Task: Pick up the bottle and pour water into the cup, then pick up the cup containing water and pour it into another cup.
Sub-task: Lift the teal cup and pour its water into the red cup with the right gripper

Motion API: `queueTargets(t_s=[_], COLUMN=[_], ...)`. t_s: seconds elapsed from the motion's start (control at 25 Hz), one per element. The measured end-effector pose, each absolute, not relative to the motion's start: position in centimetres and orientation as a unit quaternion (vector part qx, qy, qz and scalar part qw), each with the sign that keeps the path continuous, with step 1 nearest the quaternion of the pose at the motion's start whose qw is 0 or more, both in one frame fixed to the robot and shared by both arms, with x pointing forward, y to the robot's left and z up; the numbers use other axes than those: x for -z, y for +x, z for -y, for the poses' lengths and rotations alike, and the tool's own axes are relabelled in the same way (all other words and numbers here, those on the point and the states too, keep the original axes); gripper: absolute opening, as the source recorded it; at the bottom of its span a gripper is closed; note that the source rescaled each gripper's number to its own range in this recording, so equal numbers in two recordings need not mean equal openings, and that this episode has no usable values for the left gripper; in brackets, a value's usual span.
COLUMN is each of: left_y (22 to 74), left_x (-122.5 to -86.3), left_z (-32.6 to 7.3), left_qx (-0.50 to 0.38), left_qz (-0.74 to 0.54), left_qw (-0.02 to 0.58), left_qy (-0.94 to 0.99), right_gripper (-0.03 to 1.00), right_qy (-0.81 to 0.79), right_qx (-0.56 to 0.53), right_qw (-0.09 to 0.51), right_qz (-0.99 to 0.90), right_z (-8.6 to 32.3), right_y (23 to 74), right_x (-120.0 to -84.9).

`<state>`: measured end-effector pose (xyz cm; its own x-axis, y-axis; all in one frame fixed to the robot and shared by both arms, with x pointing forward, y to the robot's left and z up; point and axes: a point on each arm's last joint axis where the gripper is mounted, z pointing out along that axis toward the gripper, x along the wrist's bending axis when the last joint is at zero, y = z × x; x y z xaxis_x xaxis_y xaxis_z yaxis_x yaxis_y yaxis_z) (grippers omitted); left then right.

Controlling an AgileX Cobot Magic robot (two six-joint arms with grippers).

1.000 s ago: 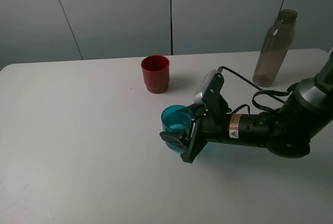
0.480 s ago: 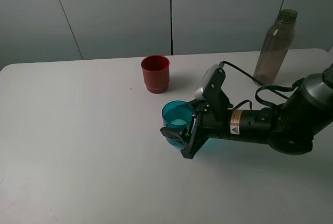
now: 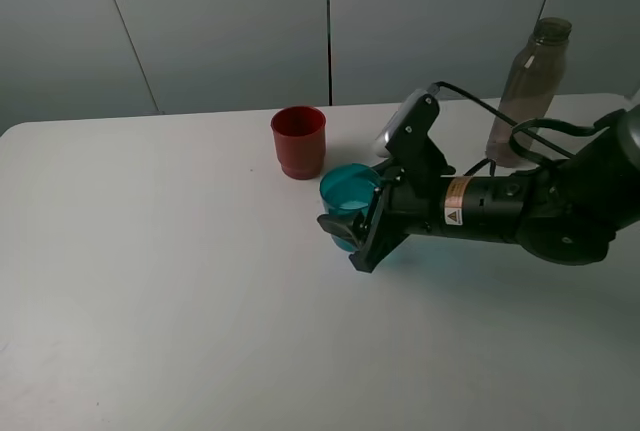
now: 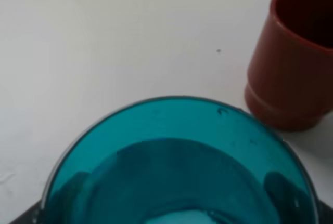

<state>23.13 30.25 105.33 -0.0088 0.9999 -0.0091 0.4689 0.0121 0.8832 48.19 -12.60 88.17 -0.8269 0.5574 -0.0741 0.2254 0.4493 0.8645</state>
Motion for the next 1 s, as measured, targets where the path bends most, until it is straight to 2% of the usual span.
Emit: queueTargets(t_s=[0.32,0.72,1.0], left_y=[23.1,23.1,23.1], left_x=[-105.3,-105.3,-105.3], left_z=[-30.3,-30.3,-30.3], left_qx=[-0.363,-0.364,-0.364], left_qz=[-0.61,-0.61,-0.61], left_qw=[0.365,0.365,0.365], left_qy=[0.602,0.602,0.602], right_gripper=[0.12,0.12,0.12], right_qy=[0.286,0.323,0.338], right_qx=[-0.479,-0.421,-0.404], right_qw=[0.2,0.232,0.271], right_qz=[-0.806,-0.815,-0.806], right_z=[11.7,11.3,12.5], right_y=[51.1,54.6,57.6], right_x=[-90.6,-93.2,-95.5])
